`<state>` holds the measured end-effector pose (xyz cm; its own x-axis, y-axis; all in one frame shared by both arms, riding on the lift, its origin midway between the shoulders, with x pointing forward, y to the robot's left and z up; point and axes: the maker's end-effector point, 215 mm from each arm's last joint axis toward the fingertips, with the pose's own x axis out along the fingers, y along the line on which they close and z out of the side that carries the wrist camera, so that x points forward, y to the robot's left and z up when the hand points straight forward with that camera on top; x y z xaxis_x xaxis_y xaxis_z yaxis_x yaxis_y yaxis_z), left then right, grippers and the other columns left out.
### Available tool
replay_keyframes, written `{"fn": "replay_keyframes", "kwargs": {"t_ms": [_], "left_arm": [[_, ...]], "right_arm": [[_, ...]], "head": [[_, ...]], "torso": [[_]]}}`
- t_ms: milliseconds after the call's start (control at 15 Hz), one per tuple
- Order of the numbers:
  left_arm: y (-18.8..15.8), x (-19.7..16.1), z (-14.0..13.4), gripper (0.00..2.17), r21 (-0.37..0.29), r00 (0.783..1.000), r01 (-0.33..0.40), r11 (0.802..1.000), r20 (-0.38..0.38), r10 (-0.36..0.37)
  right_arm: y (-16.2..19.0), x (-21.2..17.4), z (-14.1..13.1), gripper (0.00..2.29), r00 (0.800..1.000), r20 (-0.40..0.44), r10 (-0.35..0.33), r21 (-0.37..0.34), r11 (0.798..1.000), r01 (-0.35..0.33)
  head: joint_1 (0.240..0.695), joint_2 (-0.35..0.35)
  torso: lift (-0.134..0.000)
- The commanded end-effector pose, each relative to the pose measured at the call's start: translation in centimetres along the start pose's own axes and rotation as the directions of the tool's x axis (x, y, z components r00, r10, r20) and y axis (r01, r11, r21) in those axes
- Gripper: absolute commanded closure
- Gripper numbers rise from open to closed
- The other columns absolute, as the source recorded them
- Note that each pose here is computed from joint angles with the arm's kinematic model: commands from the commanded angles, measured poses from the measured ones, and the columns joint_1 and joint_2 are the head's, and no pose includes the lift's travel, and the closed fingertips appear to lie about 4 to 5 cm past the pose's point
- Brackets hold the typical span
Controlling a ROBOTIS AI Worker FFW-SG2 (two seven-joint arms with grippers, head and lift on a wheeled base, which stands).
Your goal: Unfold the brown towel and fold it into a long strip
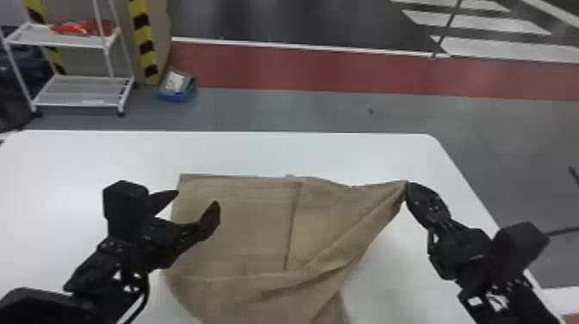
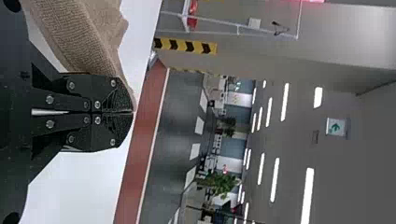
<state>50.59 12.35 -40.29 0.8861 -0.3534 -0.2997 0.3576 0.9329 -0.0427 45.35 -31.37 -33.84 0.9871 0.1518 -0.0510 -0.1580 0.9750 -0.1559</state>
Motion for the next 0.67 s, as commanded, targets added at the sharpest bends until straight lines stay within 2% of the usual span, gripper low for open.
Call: {"fn": "replay_keyframes", "kwargs": {"t_ms": [0,200,400,533,600], "left_arm": [[-0.5,0.2,0.3,0.23,0.002,1.000,0.009,1.000,0.005,-0.009],[-0.4,0.1,0.1,0.23,0.003,1.000,0.004,1.000,0.001,-0.004],[0.1,-0.1,-0.3,0.23,0.003,1.000,-0.004,1.000,-0.006,0.004],[0.3,0.0,-0.8,0.23,0.005,1.000,-0.008,1.000,-0.014,0.008],[0.5,0.1,-1.1,0.23,0.010,1.000,-0.012,1.000,-0.021,0.012]], "right_arm": [[-4.9,0.3,-1.7,1.42,0.995,-0.066,-0.076,0.010,0.997,0.076],[-11.6,0.1,-4.1,1.42,0.972,-0.141,-0.188,0.035,0.980,0.195],[-18.6,-0.5,-6.9,1.42,0.925,-0.224,-0.306,0.087,0.939,0.332],[-20.8,-1.4,-8.9,1.42,0.900,-0.267,-0.345,0.139,0.910,0.390],[-20.8,-1.7,-9.6,1.42,0.895,-0.278,-0.348,0.145,0.906,0.398]], "head": [[0.695,-0.213],[0.695,-0.291],[0.695,-0.341],[0.695,-0.350],[0.695,-0.350]], "torso": [[-0.123],[-0.123],[-0.123],[-0.123],[-0.123]]}}
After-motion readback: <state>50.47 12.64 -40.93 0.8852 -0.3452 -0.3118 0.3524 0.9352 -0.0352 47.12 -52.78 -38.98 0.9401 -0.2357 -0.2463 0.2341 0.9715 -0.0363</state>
